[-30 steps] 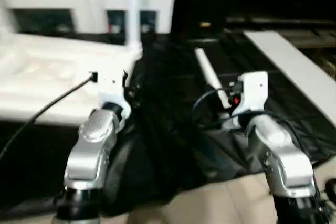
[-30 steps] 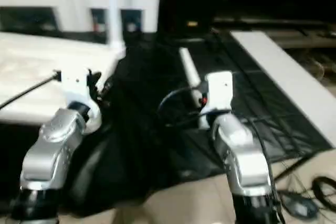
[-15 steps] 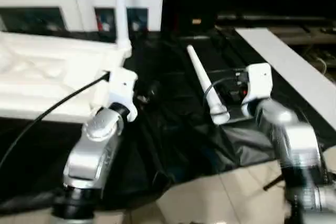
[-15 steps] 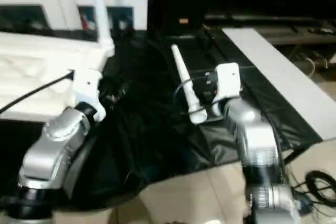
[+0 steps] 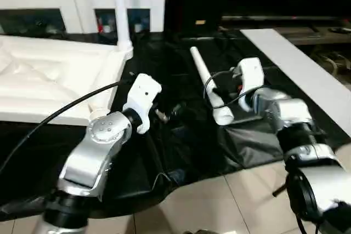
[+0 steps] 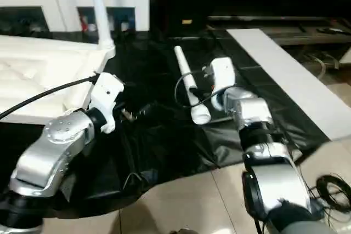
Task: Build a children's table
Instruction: Pick table leg
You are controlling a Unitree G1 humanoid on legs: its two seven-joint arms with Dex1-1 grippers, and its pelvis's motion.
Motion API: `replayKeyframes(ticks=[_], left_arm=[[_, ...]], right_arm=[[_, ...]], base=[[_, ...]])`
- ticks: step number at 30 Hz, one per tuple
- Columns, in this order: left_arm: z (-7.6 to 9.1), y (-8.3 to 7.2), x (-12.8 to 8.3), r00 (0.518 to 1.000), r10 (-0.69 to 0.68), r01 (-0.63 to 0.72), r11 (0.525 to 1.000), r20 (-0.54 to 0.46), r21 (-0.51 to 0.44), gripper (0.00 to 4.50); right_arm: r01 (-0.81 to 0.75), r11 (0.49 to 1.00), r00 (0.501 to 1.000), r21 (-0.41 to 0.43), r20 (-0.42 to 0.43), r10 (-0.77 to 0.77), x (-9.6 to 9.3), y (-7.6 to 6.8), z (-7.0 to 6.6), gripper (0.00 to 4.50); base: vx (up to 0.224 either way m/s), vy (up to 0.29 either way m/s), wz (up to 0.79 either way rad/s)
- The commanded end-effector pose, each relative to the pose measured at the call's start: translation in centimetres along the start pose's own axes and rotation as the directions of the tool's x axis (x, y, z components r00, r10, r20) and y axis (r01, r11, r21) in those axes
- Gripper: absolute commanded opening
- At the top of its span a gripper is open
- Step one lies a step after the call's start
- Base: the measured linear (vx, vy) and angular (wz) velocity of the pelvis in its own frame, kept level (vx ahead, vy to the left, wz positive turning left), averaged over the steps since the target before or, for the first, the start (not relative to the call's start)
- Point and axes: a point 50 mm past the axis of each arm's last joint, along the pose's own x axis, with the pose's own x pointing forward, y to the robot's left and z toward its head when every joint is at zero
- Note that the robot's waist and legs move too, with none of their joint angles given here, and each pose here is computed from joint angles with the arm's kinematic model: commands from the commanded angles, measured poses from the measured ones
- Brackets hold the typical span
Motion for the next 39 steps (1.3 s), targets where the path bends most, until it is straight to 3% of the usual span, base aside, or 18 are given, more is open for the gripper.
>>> replayKeyframes(ticks=[1,9,19,27,33,36,38,39], left_arm=[[-0.1,-1.1,-0.1,0.997,-0.067,0.067,0.998,-0.028,-0.013,4.42],[-0.5,-1.5,-0.6,0.994,-0.091,0.091,0.996,-0.068,-0.008,4.42],[-0.3,-1.2,-0.7,0.993,-0.086,0.086,0.996,-0.080,0.001,4.45],[-0.2,-1.2,-0.4,0.993,-0.092,0.092,0.996,-0.077,-0.004,4.45],[-0.3,-1.3,-0.3,0.992,-0.090,0.091,0.996,-0.085,0.007,4.45],[-0.3,-1.2,-0.2,0.994,-0.078,0.079,0.997,-0.078,0.013,4.45],[-0.1,-1.1,-0.1,0.996,-0.055,0.057,0.998,-0.066,0.020,4.45],[0.1,-0.7,0.1,0.999,-0.018,0.020,0.999,-0.048,0.027,4.45]], right_arm=[[0.003,0.999,0.999,-0.038,-0.047,-0.004,0.2,-0.1,-0.7,4.50],[0.017,0.999,0.990,-0.043,-0.140,-0.023,0.7,-0.1,-2.9,4.50],[0.009,1.000,0.994,0.006,-0.107,-0.008,0.5,-0.3,-2.0,3.59],[0.013,0.999,0.994,0.034,-0.112,-0.009,0.5,-0.6,-2.6,2.85],[0.011,0.998,0.993,0.056,-0.117,-0.004,0.5,-0.5,-3.3,2.64],[0.021,0.997,0.998,0.077,-0.058,-0.016,0.5,-0.6,-3.2,2.63],[0.006,0.996,0.999,0.090,0.032,-0.009,0.4,-0.6,-2.5,2.63],[-0.024,0.990,0.992,0.138,0.129,0.006,0.1,-0.6,-1.7,2.63]], base=[[0.056,-0.014,0.02],[0.024,0.000,0.01],[0.000,0.000,0.00],[0.000,0.000,0.00],[0.000,0.000,0.00],[0.000,0.000,0.00],[0.000,0.000,0.00],[0.000,0.000,0.00]])
